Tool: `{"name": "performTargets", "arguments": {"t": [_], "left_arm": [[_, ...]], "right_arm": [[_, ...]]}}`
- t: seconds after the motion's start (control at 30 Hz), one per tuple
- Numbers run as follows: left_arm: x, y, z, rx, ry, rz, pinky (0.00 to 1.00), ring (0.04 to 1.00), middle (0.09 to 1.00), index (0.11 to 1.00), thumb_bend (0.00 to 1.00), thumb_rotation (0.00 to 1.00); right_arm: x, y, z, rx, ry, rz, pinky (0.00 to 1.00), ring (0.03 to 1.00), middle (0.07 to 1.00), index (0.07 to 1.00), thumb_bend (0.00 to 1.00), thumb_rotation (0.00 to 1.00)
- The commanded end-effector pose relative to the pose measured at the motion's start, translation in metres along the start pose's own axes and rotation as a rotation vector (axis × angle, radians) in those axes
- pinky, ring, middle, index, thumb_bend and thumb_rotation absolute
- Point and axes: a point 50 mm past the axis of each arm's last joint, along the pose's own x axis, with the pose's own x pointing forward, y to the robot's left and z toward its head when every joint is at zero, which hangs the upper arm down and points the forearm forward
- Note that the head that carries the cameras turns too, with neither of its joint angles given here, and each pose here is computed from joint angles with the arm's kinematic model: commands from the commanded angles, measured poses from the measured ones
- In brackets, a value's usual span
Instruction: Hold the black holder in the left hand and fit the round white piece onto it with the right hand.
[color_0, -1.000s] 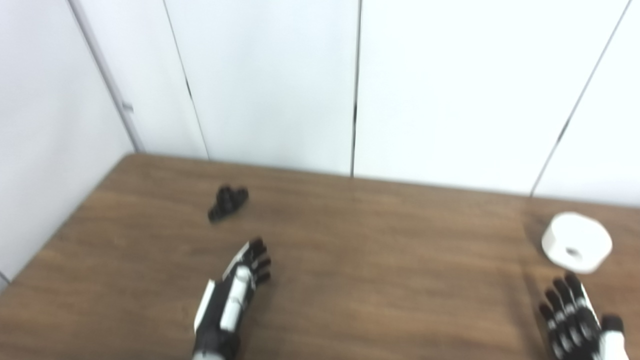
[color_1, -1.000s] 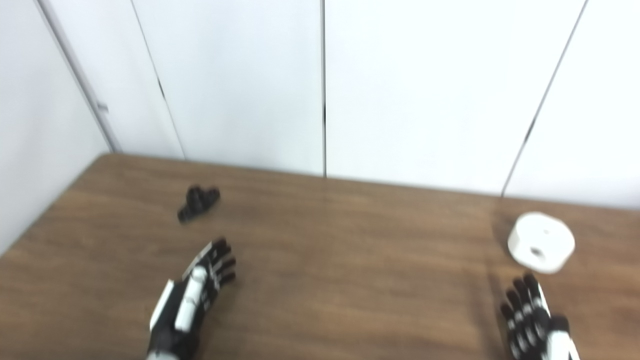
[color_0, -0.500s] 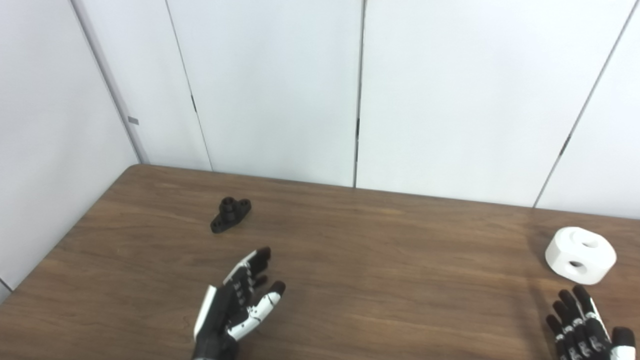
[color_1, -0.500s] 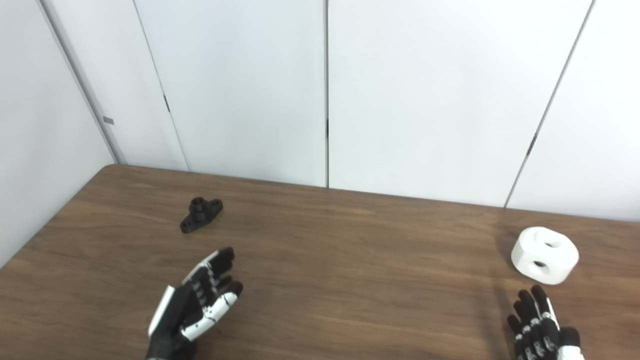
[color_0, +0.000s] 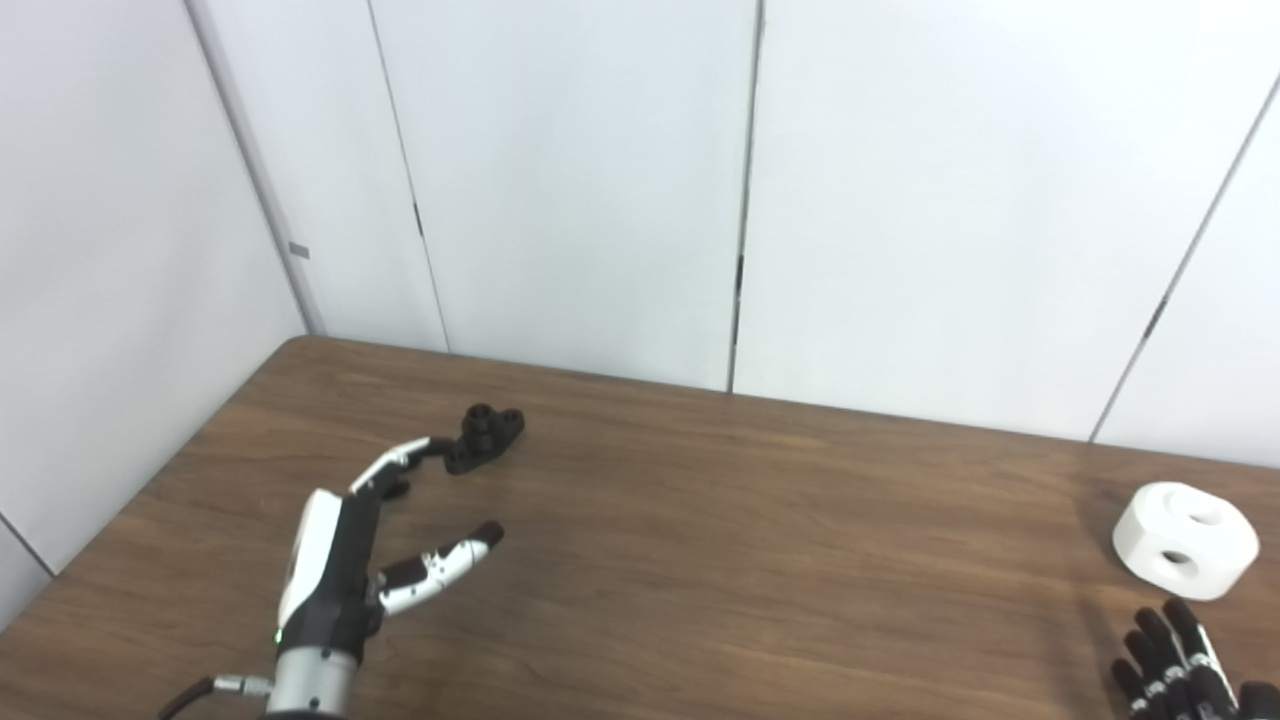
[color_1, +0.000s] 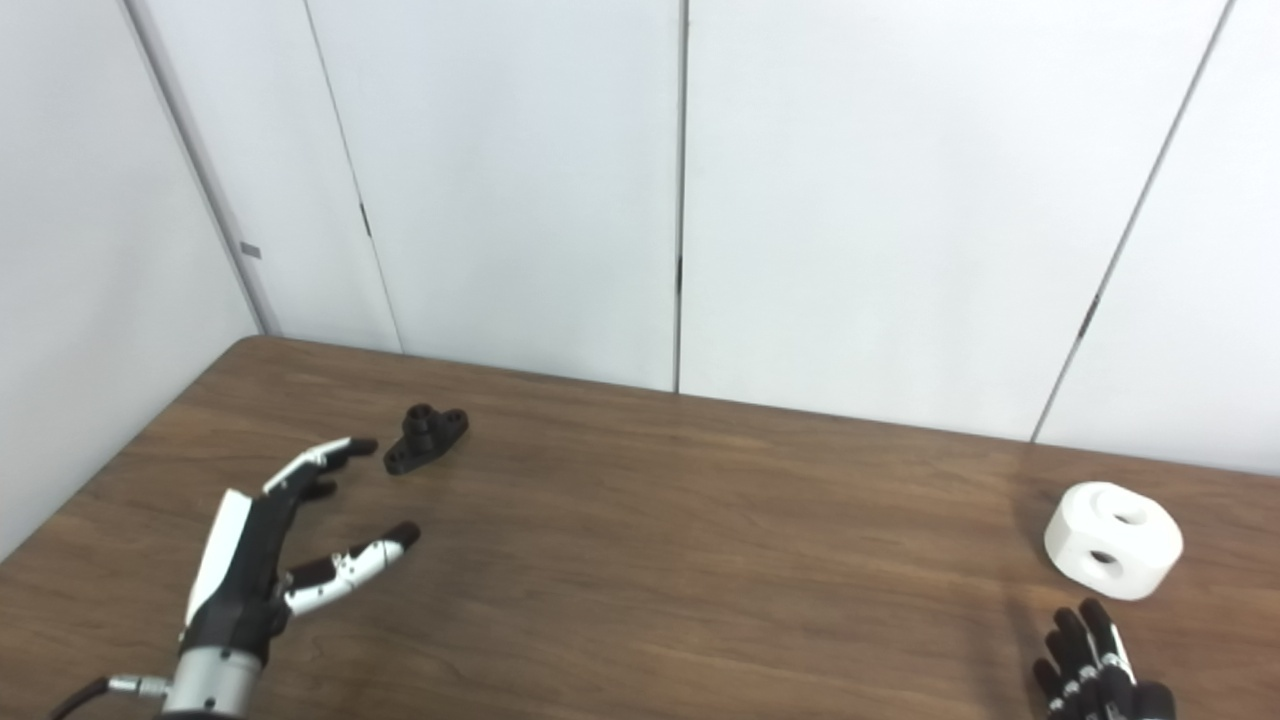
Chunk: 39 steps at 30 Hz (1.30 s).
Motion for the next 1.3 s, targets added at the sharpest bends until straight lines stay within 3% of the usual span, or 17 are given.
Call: {"name": "performTargets", "arguments": {"t": [0.0,0.3,0.4,0.67,0.87,1.27], "left_arm": [[0.016,0.016,0.011,0.091,-0.065,0.073,0.86,0.882,0.864,0.757,0.79,0.22],[0.055,0.021,-0.009,0.238,-0.048,0.178,0.73,0.854,0.861,0.718,0.81,0.19],[0.064,0.019,-0.014,0.291,-0.032,0.180,0.72,0.861,0.859,0.714,0.82,0.22],[0.081,0.009,-0.033,0.331,-0.024,0.184,0.78,0.867,0.838,0.657,0.83,0.25],[0.091,0.003,-0.043,0.367,0.016,0.148,0.87,0.899,0.863,0.677,0.82,0.30],[0.110,-0.011,-0.058,0.474,0.064,0.089,1.00,0.948,0.889,0.656,0.85,0.32]], "right_arm": [[-0.014,-0.002,-0.022,0.022,0.066,-0.028,1.00,0.990,0.971,1.000,0.54,1.00],[-0.015,-0.001,-0.021,0.012,0.072,-0.037,1.00,0.987,0.965,1.000,0.54,1.00],[-0.015,-0.001,-0.021,0.006,0.073,-0.036,1.00,0.993,0.969,1.000,0.55,1.00],[-0.016,0.000,-0.021,0.019,0.075,-0.035,0.98,0.992,0.971,1.000,0.55,1.00],[-0.017,0.002,-0.020,0.017,0.077,-0.037,0.99,0.995,0.972,1.000,0.55,1.00],[-0.018,0.006,-0.019,0.014,0.081,-0.038,0.98,0.992,0.963,0.998,0.57,1.00]]}}
